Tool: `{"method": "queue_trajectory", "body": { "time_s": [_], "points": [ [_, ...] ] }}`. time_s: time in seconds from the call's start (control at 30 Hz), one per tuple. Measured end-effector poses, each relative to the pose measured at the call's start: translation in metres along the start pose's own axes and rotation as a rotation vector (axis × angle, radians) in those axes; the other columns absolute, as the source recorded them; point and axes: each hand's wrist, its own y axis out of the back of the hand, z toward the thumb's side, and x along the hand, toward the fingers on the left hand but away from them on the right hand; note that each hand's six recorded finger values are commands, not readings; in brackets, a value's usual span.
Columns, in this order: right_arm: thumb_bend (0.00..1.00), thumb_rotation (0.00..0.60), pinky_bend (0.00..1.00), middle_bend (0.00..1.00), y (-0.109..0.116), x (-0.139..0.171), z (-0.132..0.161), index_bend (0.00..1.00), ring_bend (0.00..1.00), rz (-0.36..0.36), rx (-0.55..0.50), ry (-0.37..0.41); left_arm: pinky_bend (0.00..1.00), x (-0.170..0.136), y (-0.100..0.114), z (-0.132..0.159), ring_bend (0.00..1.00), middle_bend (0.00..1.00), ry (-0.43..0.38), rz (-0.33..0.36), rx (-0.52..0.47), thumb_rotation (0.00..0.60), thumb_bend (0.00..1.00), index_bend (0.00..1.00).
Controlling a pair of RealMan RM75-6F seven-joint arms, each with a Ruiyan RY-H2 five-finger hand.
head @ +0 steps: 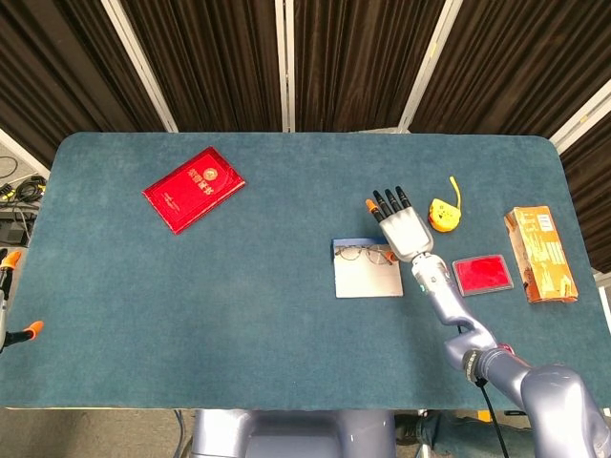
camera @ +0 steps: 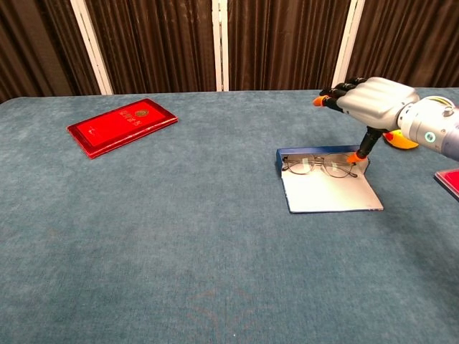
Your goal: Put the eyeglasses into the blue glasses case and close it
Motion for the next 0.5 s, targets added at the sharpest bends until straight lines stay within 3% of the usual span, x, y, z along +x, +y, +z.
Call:
{"method": "queue_trajectory", "body": {
  "time_s": [0.23, 0.5],
  "points": [
    [0.00, 0.600, 0.00, 0.00, 0.004, 0.010, 0.020, 0.00, 0.00, -0.019, -0.023, 0.058, 0.00, -0.001, -0.001, 0.002, 0.00, 0.00, -0.003, -0.001, 0.003, 0.600, 0.00, 0.00],
    [0.00, 0.600, 0.00, 0.00, -0.004, 0.009, 0.033, 0.00, 0.00, 0.004, -0.007, 0.069, 0.00, -0.001, 0.000, 0.000, 0.00, 0.00, 0.001, 0.000, 0.001, 0.600, 0.00, 0.00]
  ]
}}
